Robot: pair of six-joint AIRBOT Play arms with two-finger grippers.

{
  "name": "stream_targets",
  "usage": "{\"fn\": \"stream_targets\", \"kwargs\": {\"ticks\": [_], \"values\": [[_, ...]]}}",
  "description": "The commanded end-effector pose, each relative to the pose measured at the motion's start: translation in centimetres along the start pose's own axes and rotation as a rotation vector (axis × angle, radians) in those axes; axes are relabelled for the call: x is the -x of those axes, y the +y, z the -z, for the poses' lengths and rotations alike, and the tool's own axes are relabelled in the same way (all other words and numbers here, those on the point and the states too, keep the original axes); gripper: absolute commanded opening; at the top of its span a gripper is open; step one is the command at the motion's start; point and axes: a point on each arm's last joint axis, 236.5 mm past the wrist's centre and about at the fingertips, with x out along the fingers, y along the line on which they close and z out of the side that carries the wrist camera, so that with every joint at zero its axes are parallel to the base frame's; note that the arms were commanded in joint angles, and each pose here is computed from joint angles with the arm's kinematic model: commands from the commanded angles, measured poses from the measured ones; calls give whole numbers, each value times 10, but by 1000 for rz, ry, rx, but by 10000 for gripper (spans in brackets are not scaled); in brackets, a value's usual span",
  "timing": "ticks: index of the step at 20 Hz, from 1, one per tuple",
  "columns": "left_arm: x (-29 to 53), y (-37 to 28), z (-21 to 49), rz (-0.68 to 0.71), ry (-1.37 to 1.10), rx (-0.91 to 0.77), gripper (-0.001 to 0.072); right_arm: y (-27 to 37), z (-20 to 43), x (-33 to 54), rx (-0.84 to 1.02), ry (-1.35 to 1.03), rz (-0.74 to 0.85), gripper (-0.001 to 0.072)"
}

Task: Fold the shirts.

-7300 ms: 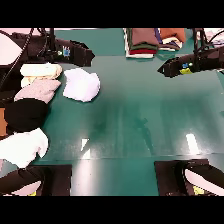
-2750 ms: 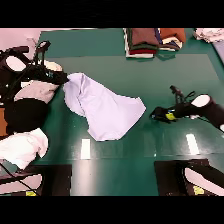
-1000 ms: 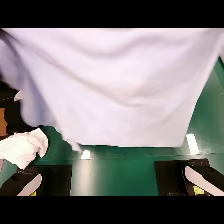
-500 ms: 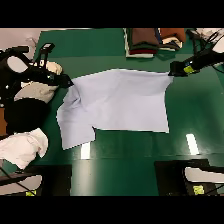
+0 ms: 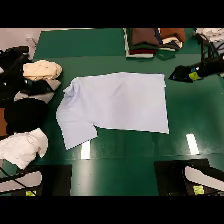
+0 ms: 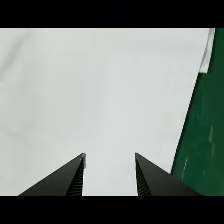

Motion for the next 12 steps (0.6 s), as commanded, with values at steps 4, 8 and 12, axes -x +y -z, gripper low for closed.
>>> {"fn": "stream_targets", "kwargs": {"ticks": [4, 8, 12], "values": [[-52, 27, 89, 7, 157, 154, 558, 27, 39, 2, -16, 30, -91, 368], [-72, 16, 108, 15, 184, 141, 558, 37, 41, 0, 6, 38, -102, 368], [-79, -3, 107, 21, 187, 79, 322, 36, 44, 0, 8, 47, -100, 368]]}}
